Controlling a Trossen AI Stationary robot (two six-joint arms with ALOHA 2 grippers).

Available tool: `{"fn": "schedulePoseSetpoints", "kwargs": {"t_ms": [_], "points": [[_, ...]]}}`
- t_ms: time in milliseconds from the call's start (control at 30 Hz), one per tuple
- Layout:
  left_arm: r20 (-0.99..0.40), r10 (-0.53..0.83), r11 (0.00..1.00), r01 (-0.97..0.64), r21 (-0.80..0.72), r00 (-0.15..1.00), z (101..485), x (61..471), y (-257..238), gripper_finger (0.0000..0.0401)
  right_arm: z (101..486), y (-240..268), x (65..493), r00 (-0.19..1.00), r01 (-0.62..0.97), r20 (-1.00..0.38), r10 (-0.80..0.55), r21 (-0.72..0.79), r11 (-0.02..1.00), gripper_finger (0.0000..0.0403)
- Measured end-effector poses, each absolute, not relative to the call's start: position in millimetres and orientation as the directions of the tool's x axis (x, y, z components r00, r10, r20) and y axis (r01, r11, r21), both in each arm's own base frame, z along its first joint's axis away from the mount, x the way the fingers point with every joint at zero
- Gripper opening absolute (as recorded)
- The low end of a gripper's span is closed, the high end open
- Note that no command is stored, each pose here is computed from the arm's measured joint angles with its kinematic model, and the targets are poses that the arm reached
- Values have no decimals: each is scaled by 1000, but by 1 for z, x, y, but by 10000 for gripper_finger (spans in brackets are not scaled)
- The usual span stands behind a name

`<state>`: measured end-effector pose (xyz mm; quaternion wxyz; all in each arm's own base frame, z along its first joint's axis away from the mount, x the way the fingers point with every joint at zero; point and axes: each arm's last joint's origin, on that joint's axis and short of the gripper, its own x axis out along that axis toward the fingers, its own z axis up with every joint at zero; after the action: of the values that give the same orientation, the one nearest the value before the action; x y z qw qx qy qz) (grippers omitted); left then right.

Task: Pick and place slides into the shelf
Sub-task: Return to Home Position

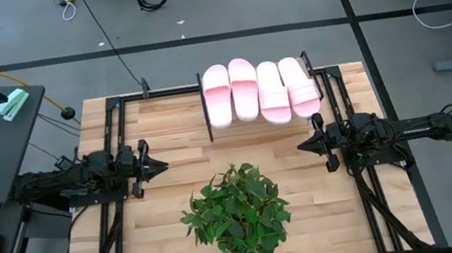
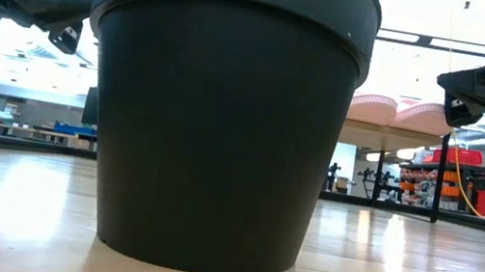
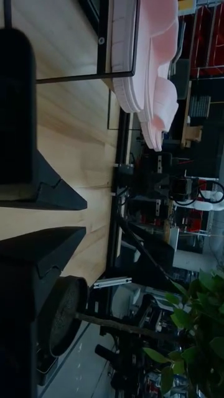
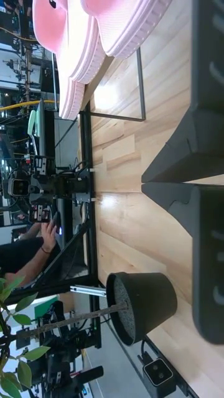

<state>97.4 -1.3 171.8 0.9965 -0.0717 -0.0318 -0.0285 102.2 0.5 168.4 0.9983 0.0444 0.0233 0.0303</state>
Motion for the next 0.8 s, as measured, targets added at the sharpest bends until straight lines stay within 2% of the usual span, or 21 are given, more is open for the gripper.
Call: {"fn": "schedulePoseSetpoints", "kwargs": {"t_ms": [367, 800], "points": [[68, -52, 988, 61, -141, 996, 172, 97, -1, 48, 168, 1, 102, 997, -59, -44, 63, 90, 994, 14], [68, -52, 988, 61, -141, 996, 172, 97, -1, 59, 168, 1, 102, 997, -59, -44, 63, 90, 994, 14]]}}
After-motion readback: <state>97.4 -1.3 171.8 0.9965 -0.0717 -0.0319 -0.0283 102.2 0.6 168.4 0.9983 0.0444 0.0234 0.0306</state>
